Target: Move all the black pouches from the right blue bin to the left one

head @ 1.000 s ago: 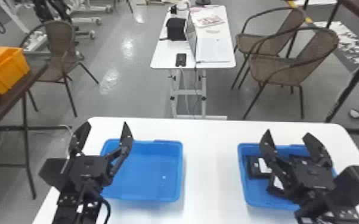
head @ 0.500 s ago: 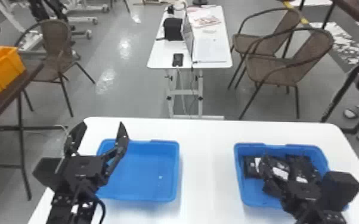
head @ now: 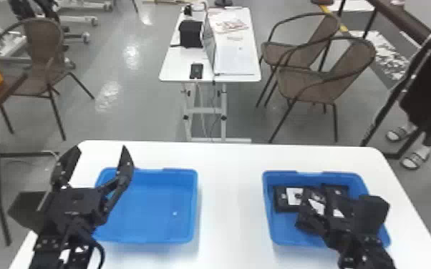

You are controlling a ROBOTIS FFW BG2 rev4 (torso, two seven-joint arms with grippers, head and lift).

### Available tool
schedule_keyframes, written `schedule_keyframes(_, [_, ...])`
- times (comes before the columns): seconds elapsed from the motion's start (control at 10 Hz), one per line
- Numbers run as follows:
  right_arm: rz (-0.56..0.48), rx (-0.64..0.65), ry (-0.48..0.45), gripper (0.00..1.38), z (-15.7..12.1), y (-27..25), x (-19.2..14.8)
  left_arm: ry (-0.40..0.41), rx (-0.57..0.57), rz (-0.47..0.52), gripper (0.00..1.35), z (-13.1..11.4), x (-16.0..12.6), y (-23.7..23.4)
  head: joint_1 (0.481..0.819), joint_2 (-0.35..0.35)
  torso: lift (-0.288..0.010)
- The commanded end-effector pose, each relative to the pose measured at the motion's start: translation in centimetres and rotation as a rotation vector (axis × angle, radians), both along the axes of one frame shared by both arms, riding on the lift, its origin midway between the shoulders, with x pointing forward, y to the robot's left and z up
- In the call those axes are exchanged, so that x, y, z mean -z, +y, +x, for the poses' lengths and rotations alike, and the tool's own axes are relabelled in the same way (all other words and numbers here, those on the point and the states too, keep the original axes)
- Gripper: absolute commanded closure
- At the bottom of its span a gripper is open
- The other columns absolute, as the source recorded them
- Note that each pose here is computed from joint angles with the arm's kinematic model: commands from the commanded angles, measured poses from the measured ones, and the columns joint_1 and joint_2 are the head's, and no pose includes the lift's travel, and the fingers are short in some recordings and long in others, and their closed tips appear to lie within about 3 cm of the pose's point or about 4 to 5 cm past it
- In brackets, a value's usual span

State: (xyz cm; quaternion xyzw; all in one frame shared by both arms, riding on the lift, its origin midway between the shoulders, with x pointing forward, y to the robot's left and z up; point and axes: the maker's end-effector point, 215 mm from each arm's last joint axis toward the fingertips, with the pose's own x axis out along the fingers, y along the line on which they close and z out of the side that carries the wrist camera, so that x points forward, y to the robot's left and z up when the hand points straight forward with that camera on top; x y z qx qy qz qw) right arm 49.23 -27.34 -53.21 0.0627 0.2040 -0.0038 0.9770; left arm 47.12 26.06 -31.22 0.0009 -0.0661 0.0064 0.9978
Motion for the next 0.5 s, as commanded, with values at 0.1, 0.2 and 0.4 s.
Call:
schedule_keyframes(0.1, [0.034, -0.014, 0.046, 0.21, 1.8, -0.9, 2.2, 0.0, 0.0, 0.0, 0.19, 0.0, 0.0, 0.0, 0.695, -0.018, 0.0])
schedule_keyframes(0.2, [0.046, -0.014, 0.067, 0.21, 1.8, -0.8, 3.2, 0.0, -0.002, -0.001, 0.19, -0.1, 0.0, 0.1, 0.695, -0.02, 0.0])
schedule_keyframes(0.4, [0.069, -0.017, 0.111, 0.21, 1.3, -0.3, 5.2, 0.0, -0.004, -0.001, 0.19, -0.1, 0.0, 0.1, 0.695, -0.021, 0.0])
